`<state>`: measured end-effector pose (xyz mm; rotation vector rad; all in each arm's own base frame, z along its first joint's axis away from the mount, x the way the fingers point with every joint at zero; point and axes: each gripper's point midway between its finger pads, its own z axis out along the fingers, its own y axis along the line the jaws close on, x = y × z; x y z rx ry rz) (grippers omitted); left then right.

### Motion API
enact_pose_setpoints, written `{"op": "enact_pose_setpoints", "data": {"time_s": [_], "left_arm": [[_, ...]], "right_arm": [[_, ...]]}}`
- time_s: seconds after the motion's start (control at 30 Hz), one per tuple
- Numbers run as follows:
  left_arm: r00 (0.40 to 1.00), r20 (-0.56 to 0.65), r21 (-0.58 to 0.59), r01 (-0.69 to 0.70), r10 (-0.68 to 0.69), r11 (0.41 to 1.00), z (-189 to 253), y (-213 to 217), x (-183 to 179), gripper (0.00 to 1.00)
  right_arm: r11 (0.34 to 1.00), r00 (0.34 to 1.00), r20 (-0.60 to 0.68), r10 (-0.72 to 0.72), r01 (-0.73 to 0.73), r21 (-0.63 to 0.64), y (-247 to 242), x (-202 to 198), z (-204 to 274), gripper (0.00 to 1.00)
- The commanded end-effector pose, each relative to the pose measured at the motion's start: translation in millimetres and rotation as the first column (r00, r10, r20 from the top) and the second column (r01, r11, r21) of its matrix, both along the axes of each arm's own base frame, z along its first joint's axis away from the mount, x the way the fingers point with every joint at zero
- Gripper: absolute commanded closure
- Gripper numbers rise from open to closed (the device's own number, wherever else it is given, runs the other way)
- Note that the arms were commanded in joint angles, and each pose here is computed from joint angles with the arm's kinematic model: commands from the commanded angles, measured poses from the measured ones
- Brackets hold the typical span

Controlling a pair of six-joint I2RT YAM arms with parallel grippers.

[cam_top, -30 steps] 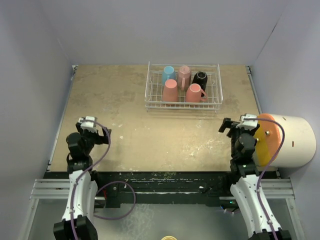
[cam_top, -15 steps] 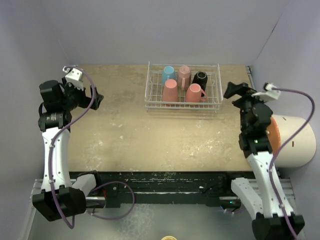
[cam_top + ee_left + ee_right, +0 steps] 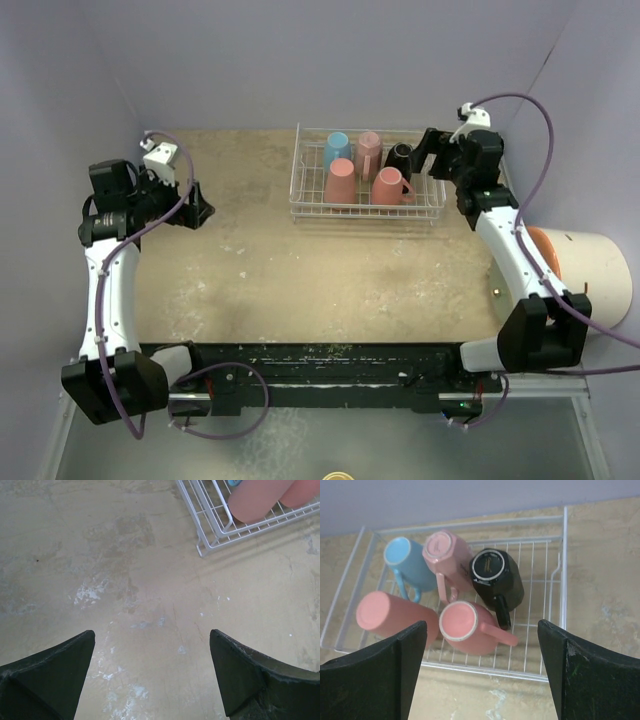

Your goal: Unload the cups from the dish rack

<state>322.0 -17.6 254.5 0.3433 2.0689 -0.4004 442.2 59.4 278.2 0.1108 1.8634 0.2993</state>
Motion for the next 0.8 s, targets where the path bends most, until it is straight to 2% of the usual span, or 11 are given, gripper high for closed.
{"op": "enact_pose_setpoints", "data": {"time_s": [0.0,0.3,0.5,0.63,0.77], "left_arm": [[0.995,0.032,-0.006,0.092,-0.092,0.996,0,-14,-10,0.01],[0.992,0.010,-0.023,0.125,-0.125,0.992,-6,-19,-16,0.01],[0.989,0.010,-0.016,0.148,-0.148,0.989,3,-20,-14,0.01],[0.986,0.022,-0.008,0.167,-0.166,0.986,7,-22,-17,0.01],[0.980,0.057,0.003,0.192,-0.192,0.981,11,-26,-22,0.01]], "right_arm": [[0.996,0.997,-0.064,0.041,-0.046,-0.079,8,2,-20,0.08],[0.972,0.963,-0.196,0.186,-0.210,-0.105,30,18,-75,0.07],[0.958,0.934,-0.247,0.258,-0.280,-0.058,45,32,-106,0.06],[0.933,0.894,-0.283,0.346,-0.360,0.002,62,28,-132,0.08],[0.902,0.868,-0.270,0.416,-0.431,0.006,88,17,-127,0.09]]}}
